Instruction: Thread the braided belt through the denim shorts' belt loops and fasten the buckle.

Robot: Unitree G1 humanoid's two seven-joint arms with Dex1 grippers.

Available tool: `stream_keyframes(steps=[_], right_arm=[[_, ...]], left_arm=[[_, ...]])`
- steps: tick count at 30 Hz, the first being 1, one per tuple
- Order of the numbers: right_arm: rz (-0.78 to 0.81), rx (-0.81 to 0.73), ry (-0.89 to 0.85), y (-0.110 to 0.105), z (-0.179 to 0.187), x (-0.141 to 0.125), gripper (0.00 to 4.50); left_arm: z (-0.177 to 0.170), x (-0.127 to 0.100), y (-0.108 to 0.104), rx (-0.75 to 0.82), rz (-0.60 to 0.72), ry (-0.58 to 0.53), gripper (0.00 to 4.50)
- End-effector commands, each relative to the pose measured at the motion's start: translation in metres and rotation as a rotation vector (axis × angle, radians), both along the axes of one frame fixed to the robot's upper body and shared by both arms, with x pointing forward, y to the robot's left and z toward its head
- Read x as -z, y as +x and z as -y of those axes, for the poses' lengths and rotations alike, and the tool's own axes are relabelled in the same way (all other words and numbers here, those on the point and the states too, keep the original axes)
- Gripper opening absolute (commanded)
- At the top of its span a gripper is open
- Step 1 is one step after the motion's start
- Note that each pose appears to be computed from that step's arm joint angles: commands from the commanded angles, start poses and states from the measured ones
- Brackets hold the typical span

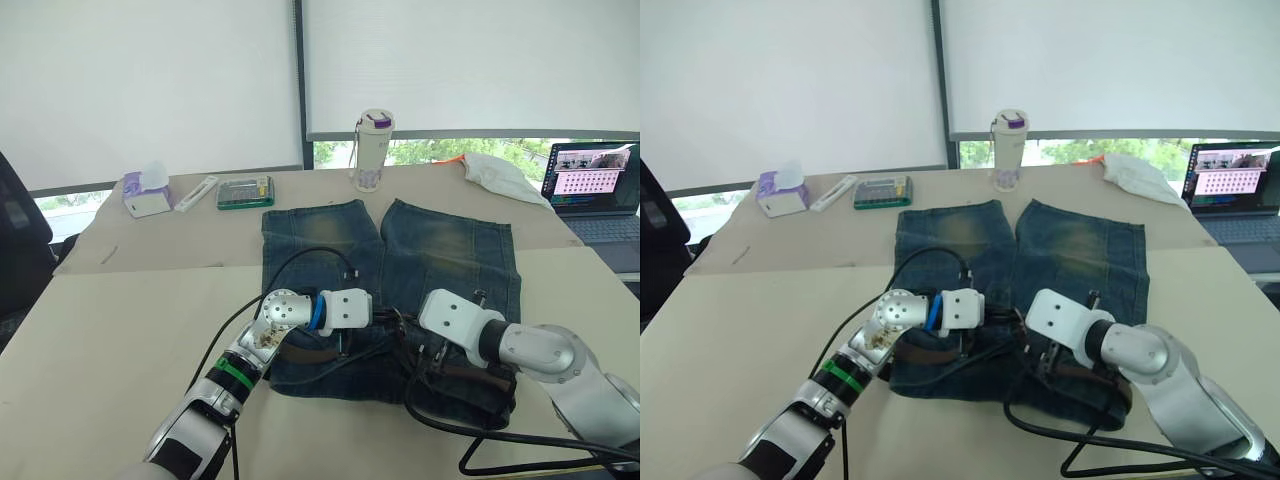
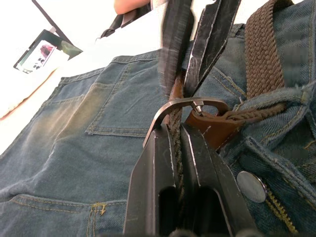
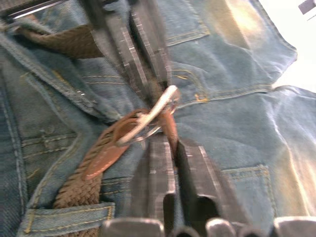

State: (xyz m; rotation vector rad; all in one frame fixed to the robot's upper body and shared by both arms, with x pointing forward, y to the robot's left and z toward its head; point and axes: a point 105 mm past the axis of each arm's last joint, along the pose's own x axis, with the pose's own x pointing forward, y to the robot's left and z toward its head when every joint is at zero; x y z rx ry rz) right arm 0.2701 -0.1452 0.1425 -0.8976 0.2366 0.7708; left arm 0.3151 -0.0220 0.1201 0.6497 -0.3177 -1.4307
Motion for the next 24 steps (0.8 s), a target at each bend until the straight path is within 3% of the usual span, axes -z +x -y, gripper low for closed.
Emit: stream_keyframes(steps=[1,3,10,16,20,24], right_arm=[[0.047,-0.033,-0.017,0.002,-0.004,-0.007,0.02],[0.051,-0.034,-0.020,0.002,-0.004,-0.007,0.02],[0.078,-0.013,-0.036,-0.007,0.005,-0.014,0.00],[0.155,0.017,-0.088,-0.014,0.017,-0.035,0.00],[0.216,0.017,-0.174,-0.015,0.024,-0.054,0.00],[0.226,0.016,-0.204,-0.016,0.026,-0.058,0.00]], left_arm=[[0.001,-0.016,-0.004,0.020,0.031,-0.040,0.00],[-0.003,-0.019,-0.004,0.025,-0.004,-0.050,0.00],[-0.039,-0.047,-0.002,0.018,-0.340,-0.126,2.29],[-0.036,-0.071,0.005,0.016,-0.378,-0.127,2.29],[0.004,-0.081,0.006,0.022,-0.328,-0.069,2.29],[0.021,-0.084,0.001,0.038,-0.340,-0.033,2.29]])
